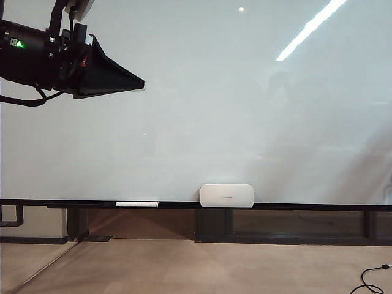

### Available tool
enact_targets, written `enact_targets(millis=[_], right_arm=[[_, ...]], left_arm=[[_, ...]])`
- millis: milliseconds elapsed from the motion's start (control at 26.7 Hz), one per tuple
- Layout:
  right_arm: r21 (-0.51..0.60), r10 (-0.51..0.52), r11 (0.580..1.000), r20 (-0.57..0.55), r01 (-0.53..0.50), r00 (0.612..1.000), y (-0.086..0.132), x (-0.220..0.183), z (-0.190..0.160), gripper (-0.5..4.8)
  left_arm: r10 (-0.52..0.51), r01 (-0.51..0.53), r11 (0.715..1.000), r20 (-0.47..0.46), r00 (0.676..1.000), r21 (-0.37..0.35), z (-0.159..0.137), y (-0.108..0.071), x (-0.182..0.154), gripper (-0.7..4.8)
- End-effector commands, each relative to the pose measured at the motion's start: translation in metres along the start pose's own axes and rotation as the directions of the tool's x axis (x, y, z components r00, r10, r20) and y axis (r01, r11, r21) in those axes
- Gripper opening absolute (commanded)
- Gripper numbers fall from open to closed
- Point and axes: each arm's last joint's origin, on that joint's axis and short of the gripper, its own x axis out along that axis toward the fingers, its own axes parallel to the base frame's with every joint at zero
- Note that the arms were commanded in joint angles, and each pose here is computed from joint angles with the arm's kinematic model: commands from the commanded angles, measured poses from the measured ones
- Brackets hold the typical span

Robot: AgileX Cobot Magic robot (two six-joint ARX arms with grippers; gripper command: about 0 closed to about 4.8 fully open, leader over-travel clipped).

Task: Reach to the right to find the marker pen, pick it up, and write the number 10 on the whiteboard.

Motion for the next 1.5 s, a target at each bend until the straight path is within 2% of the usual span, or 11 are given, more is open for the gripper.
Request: enact_targets(millis=[37, 525, 1499], right_arm=[[-0.005, 0.000, 1.000, 0.027, 0.000, 1.000, -0.001, 0.005, 0.006, 2.12], [0.005, 0.013, 1.000, 0.001, -0.013, 1.000, -0.004, 0.026, 0.011, 2.12], [0.017, 0.035, 0.999, 0.004, -0.035, 0.999, -0.001, 0.041, 0.011, 2.11]], left_arm=[[-0.001, 0.001, 1.000, 0.013, 1.000, 0.014, 0.003, 0.000, 0.000, -0.06], [0.018, -0.019, 1.000, 0.010, 1.000, 0.013, 0.002, 0.001, 0.001, -0.06], [0.037, -0.038, 0.999, 0.008, 0.999, 0.012, 0.002, 0.002, 0.001, -0.06]])
